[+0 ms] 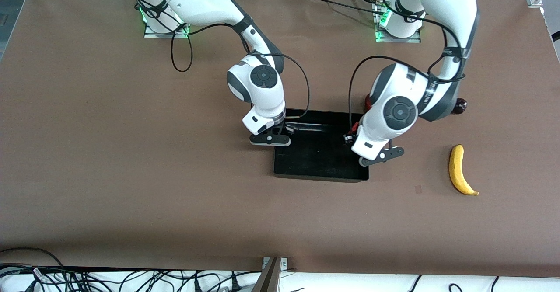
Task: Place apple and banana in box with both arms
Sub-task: 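Carry the apple over the box with the left gripper while the right gripper withdraws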
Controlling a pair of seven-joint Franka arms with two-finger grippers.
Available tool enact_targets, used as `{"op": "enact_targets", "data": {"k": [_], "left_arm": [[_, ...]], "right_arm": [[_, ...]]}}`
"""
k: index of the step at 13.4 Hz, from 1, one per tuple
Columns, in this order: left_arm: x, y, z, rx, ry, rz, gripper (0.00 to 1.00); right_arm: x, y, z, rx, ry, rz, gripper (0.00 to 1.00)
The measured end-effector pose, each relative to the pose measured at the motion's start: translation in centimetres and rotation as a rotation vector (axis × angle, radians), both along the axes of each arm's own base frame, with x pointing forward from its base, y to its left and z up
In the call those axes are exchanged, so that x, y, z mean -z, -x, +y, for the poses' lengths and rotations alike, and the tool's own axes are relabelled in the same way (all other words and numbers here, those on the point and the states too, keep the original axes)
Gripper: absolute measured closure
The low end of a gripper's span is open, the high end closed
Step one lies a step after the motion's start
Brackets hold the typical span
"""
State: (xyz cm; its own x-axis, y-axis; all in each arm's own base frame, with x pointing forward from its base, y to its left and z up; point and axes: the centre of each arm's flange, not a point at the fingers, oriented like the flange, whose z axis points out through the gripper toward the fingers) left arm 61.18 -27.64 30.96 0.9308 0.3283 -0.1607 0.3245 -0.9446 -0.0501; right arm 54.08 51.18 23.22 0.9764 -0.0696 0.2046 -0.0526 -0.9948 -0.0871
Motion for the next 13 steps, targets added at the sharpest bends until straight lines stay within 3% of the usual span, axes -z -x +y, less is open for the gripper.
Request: {"op": "enact_targets", "data": {"k": [5,9,10,13], "left_arm": [[2.3,0.7,-5.1,-0.035,-0.009,-0.019,0.30],[5.1,1.0,-7.5,-0.084,0.004,-0.060,0.30],[5.6,1.4,-8.2,-0.093,0.001,-0.058,0.30],[6.5,2.3,-9.5,-0.101,-0.008,-0.049,0.30]], "right_arm": [[-1.0,-0.3,0.6,-0.036,0.025,-0.056,0.52],[-4.0,-3.4,-2.1,0.030,0.016,-0.076,0.07],[-5.4,-4.6,-3.7,0.064,0.003,-0.060,0.00],[-10.5,-8.3,-10.0,0.067,-0.049,0.047,0.00]]}}
